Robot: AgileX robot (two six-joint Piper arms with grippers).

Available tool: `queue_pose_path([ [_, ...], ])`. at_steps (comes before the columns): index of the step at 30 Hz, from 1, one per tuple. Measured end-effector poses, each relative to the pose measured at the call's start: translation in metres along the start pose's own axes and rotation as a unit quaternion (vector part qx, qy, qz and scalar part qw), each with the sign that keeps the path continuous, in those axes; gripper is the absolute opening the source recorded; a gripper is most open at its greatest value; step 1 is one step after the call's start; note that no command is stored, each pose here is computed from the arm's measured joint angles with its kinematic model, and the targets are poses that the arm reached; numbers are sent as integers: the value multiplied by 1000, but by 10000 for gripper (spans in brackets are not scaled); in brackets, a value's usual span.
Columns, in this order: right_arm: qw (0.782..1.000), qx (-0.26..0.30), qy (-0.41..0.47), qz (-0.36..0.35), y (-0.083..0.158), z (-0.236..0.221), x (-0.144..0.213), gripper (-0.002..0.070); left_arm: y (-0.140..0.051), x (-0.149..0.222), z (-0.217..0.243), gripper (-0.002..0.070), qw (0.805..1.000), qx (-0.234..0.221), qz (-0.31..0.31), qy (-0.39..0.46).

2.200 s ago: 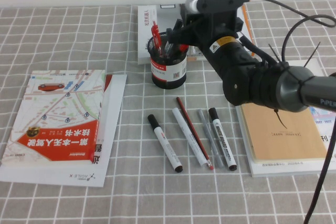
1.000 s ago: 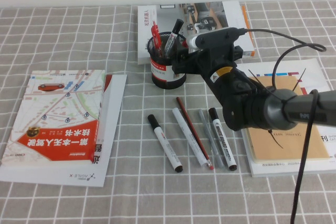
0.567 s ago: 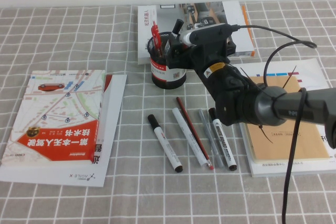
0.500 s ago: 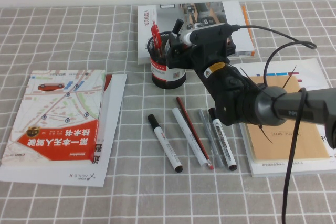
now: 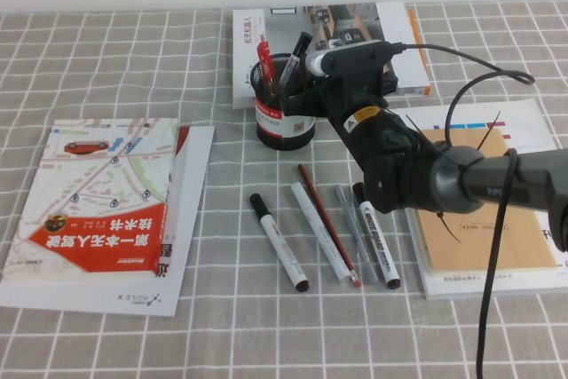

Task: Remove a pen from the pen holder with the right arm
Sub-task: 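Take a marker out of the pen holder and lay it on the table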

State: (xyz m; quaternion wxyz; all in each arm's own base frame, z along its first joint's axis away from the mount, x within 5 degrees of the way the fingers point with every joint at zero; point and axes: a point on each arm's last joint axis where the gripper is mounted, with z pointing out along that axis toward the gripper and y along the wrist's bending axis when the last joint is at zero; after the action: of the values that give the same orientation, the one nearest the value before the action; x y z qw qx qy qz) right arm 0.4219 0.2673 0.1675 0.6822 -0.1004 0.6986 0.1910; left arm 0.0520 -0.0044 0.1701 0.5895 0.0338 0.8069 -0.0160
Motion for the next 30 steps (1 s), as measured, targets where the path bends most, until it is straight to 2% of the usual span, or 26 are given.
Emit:
queue_pose_path([
  [9,1000,-7,-12,-3,2,-1,-12,45,0,0,0,-3,1000,0,0,0],
  [17,1000,-18,-9,-10,6,-3,-25,44,0,0,0,-3,1000,0,0,0],
  [21,999,-29,-12,-15,10,-6,-42,44,0,0,0,-3,1000,0,0,0],
  [30,998,-57,-22,-32,20,-25,-108,44,0,0,0,-3,1000,0,0,0],
])
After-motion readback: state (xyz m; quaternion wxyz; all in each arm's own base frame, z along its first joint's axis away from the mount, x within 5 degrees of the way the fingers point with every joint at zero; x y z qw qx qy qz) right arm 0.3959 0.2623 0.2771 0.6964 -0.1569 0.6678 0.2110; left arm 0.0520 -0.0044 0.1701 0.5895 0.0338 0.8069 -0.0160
